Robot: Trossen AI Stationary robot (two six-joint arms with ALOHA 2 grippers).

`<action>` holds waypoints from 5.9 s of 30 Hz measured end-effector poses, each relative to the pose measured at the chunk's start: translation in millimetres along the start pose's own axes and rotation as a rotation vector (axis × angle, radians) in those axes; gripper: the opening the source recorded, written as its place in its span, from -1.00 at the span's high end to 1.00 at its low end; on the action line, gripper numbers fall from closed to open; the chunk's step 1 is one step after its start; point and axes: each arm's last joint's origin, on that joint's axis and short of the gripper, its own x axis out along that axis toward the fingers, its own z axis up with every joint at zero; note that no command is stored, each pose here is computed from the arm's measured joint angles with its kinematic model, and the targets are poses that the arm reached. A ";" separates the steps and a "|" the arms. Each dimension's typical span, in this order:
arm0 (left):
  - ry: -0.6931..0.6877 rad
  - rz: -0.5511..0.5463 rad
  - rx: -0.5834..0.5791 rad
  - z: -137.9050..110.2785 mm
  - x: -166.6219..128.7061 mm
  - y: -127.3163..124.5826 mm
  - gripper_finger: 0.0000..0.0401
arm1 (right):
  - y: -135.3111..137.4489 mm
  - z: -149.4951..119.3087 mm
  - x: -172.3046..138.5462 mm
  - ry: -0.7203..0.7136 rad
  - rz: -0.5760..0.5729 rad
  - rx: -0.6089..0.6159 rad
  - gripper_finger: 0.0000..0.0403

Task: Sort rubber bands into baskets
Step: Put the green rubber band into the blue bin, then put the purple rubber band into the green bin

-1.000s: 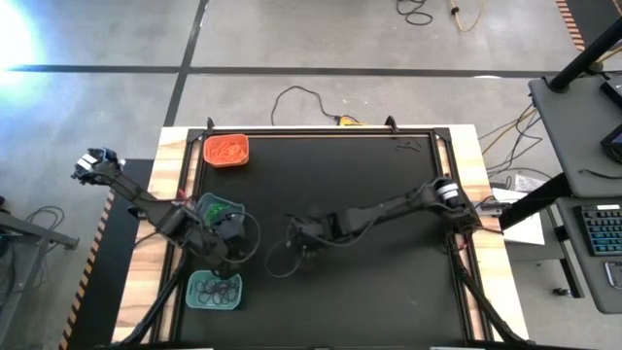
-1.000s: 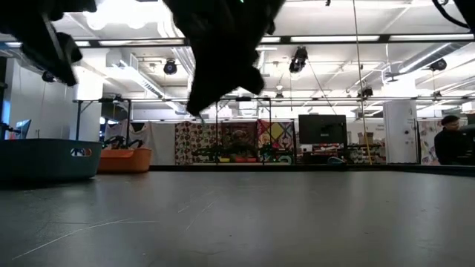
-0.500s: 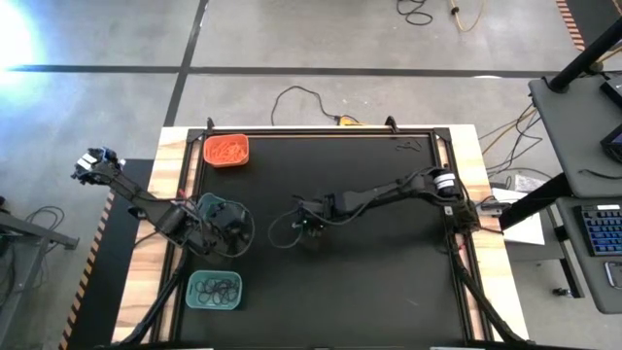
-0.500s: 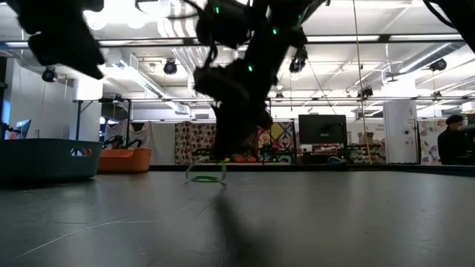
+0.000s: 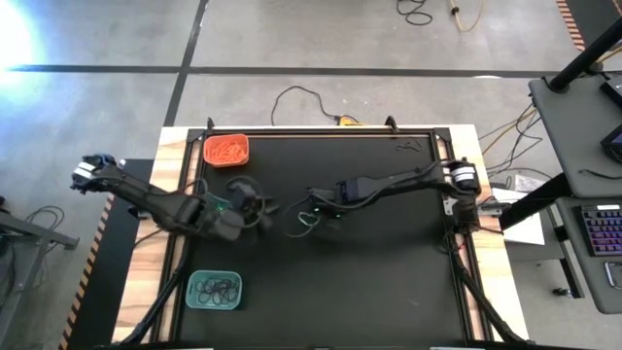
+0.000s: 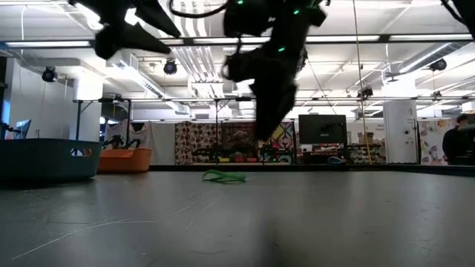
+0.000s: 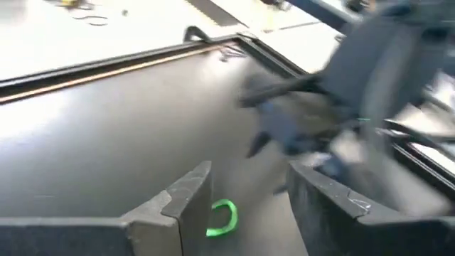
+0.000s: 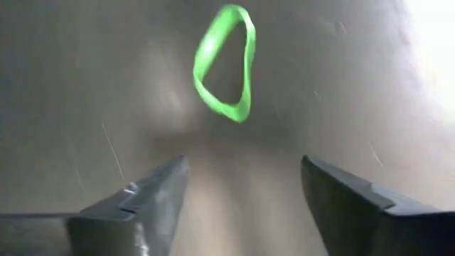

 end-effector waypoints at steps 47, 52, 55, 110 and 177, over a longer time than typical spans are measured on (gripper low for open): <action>0.452 0.108 0.364 -72.9 150.9 11.4 -0.15 | 24.3 -111.9 -111.6 -0.425 0.012 0.597 -0.78; 0.513 -0.048 0.463 -85.9 161.5 6.8 -0.15 | 35.6 -119.2 -110.0 -0.432 -0.008 0.603 -0.78; 0.524 -0.020 0.487 -91.4 168.4 9.5 -0.15 | 42.3 -121.2 -109.0 -0.480 -0.047 0.616 -0.78; 0.845 0.464 0.054 -64.4 13.0 114.6 1.00 | 2.1 -72.0 -168.2 -0.551 -0.016 0.448 -0.78; 0.374 0.515 0.099 58.5 -34.1 71.3 -0.16 | -338.4 -175.9 19.3 0.049 -0.554 1.476 0.11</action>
